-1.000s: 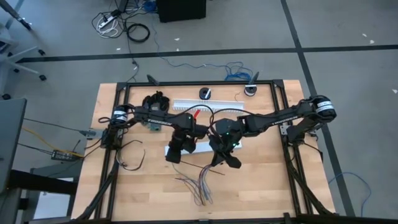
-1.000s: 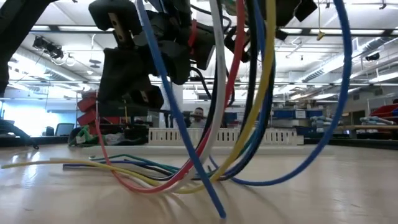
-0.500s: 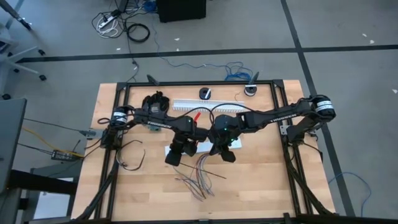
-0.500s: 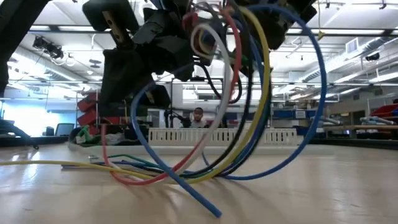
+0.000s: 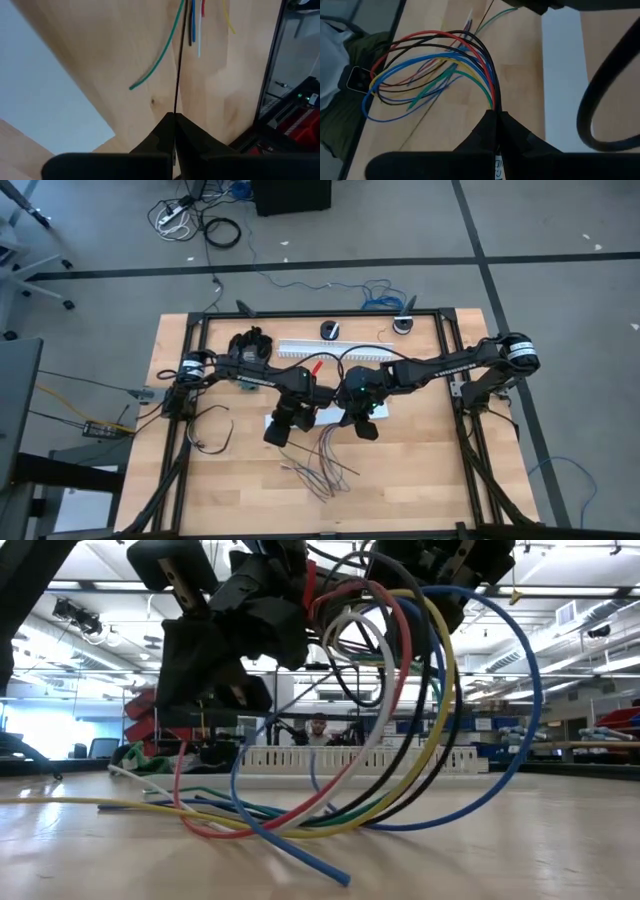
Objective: Ziptie cables
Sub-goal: Wrap the black zip tie around the cables
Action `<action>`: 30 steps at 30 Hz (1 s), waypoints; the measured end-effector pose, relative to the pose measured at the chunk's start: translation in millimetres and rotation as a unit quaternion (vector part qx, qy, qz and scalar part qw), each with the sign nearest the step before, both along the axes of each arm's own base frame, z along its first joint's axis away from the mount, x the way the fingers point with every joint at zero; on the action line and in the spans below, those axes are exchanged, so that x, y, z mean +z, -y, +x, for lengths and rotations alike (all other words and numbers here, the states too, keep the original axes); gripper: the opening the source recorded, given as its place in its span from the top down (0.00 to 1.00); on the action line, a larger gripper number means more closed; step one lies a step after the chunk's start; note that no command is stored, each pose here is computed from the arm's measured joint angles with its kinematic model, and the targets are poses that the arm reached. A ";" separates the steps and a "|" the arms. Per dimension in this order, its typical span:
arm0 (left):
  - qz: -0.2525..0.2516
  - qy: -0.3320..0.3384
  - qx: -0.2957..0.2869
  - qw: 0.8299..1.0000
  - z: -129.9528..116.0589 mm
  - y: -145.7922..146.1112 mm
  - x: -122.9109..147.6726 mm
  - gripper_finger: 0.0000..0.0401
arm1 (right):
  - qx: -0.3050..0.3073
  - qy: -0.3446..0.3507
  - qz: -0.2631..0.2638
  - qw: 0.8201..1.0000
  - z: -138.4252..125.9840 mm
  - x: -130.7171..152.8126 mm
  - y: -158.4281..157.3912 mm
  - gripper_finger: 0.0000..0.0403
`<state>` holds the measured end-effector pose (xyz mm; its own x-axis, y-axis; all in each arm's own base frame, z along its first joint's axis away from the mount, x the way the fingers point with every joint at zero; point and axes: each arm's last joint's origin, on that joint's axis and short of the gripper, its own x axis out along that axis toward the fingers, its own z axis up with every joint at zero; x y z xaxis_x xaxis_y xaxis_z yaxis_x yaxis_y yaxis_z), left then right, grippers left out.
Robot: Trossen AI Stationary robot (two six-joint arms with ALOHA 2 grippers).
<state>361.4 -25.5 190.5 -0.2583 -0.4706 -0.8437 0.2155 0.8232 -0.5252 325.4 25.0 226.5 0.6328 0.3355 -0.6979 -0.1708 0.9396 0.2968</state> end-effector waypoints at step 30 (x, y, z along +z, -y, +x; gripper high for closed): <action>0.010 0.015 -0.001 1.000 3.3 17.0 -1.4 0.88 | -0.036 -0.036 -0.041 0.998 -4.8 -5.1 4.5 1.00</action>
<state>364.7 -42.5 189.1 -0.2339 -0.4536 -0.8599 0.2324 0.8327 -0.5025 320.6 20.5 221.5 0.6012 0.2312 -0.7649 -0.0830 0.9701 0.2281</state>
